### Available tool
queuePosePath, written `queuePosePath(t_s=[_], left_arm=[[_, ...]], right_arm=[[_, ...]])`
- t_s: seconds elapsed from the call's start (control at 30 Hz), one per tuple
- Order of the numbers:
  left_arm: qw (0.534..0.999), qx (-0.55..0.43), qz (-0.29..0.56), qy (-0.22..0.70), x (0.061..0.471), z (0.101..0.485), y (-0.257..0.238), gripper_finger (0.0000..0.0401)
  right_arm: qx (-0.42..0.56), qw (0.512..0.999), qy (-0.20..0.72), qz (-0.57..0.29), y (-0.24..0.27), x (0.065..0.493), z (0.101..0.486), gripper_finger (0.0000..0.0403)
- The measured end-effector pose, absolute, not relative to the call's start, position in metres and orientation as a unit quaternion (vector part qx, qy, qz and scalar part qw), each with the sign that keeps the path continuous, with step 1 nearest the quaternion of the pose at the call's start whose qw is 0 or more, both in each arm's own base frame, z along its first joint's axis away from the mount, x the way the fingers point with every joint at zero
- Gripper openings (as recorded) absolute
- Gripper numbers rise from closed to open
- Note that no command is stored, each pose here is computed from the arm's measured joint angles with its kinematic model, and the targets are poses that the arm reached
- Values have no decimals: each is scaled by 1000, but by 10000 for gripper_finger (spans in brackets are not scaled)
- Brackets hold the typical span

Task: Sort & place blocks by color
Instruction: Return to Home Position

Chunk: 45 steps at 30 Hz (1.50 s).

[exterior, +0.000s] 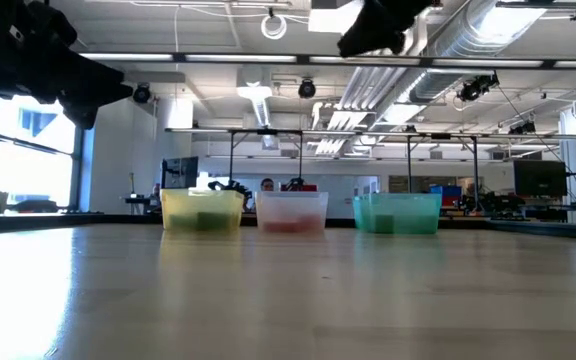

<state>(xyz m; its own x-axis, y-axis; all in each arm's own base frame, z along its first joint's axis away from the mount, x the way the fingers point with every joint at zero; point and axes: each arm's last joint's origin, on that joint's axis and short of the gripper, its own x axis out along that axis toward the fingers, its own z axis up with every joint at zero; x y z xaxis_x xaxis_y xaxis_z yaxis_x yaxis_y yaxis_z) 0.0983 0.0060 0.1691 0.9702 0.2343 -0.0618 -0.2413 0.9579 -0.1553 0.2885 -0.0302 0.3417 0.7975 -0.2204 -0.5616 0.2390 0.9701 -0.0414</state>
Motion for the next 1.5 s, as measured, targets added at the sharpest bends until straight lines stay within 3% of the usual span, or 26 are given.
queuePosePath(t_s=[0.43,0.7,1.5], left_arm=[[989,-79,125,21,98,169,6,133],[992,-24,124,27,98,169,6,133],[992,-33,123,26,98,170,6,133]], right_arm=[[54,965,186,-177,-27,196,284,103],[113,965,132,-194,-23,151,232,103],[198,966,10,-168,-17,100,165,103]])
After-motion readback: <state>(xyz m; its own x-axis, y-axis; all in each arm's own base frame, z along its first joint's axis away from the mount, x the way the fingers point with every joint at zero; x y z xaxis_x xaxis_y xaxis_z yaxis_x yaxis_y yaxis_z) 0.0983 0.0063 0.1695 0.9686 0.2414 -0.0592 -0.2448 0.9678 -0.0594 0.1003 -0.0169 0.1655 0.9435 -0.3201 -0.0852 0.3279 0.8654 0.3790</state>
